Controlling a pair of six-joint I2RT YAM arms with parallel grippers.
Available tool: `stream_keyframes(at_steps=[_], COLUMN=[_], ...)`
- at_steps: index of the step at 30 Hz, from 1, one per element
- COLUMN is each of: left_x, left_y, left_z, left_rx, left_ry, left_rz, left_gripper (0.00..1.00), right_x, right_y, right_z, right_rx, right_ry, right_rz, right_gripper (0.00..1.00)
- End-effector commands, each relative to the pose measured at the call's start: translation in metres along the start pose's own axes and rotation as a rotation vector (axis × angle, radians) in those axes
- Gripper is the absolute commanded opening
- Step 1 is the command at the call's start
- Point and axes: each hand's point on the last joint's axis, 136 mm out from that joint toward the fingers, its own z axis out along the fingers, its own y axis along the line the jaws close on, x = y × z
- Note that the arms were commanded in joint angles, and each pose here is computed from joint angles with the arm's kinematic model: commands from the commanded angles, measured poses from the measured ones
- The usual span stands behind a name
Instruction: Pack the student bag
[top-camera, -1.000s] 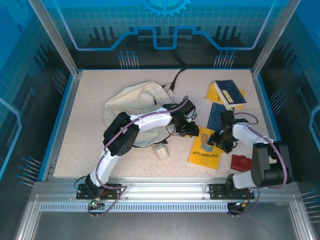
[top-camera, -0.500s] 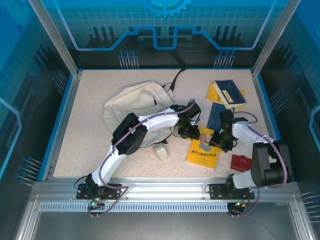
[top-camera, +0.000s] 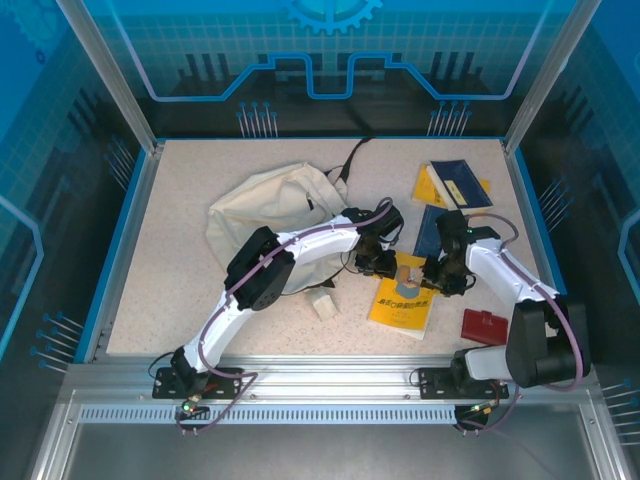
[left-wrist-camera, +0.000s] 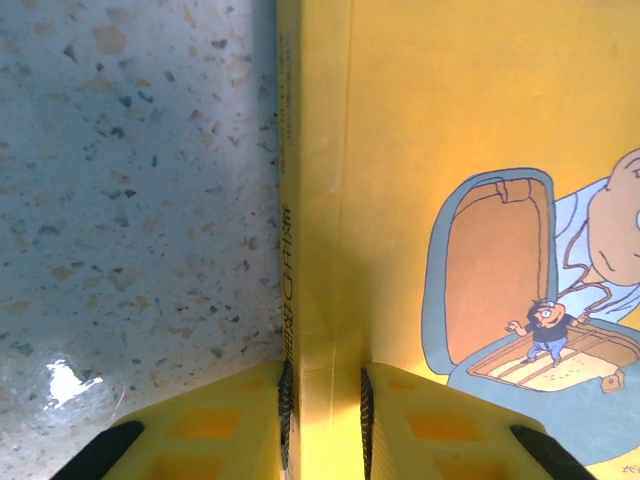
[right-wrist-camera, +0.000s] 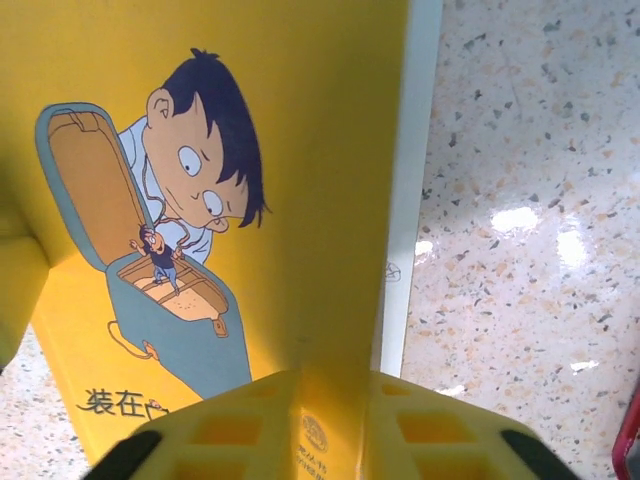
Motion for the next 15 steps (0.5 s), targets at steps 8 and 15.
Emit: stream_keyframes(at_steps=[8,15], left_x=[0.007,-0.029], left_y=[-0.002,-0.020], left_z=[0.002,-0.091], left_rx=[0.003,0.187], left_ry=[0.035,-0.105], left_rz=[0.047,0.065], left_gripper=[0.31,0.57], right_x=[-0.008,-0.018], right_y=[0.022,0.057], right_z=[-0.023,-0.074], right_rx=[-0.102,-0.291], right_ry=[-0.079,-0.205], right_rz=[-0.023,-0.142], right_gripper=[0.00,0.00])
